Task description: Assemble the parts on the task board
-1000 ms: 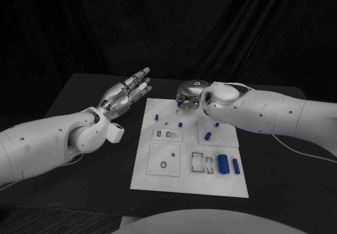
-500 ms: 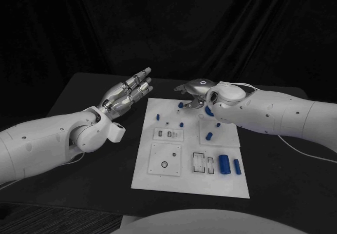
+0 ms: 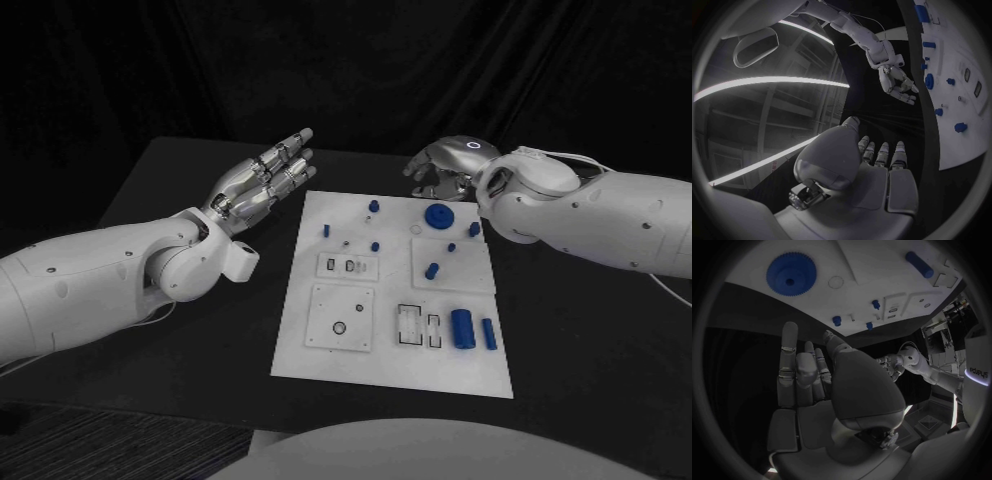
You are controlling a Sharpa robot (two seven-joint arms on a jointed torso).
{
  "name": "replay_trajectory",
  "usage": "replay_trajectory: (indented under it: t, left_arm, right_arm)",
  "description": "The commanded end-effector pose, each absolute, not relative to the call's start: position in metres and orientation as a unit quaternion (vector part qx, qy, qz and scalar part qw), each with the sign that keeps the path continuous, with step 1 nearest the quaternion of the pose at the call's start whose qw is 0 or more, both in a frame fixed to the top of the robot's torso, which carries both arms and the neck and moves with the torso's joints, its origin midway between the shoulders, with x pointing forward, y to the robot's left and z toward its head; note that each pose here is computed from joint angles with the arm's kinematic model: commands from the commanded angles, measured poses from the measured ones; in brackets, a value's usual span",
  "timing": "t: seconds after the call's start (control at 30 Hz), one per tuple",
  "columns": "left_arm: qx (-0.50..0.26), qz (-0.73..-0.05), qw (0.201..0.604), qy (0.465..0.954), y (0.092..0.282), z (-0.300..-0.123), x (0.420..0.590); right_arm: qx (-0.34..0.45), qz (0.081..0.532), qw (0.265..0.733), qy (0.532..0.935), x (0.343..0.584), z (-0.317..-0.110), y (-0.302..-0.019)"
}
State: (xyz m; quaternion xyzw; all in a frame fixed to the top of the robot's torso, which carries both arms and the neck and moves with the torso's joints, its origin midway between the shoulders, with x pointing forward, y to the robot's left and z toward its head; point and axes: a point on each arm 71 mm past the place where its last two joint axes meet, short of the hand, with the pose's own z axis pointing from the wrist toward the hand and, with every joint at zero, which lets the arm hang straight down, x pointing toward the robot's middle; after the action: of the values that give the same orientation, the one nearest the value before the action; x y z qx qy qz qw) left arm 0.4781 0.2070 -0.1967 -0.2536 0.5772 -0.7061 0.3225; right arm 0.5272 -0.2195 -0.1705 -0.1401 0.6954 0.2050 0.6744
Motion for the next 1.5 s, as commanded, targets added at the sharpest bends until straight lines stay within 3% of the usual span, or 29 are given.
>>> replay_trajectory:
  t: [0.03,0.63,1.5]
  left_arm:
    - [-0.249,-0.714,0.324,0.568,0.207,-0.195,0.477]
    - [-0.251,-0.713,0.322,0.57,0.21,-0.195,0.476]
    - [-0.252,-0.712,0.32,0.572,0.21,-0.195,0.476]
  right_arm:
    - [-0.116,0.198,0.67,0.706,0.523,-0.169,-0.232]
    - [-0.092,0.154,0.65,0.738,0.517,-0.174,-0.273]
    - [-0.093,0.142,0.624,0.763,0.517,-0.193,-0.27]
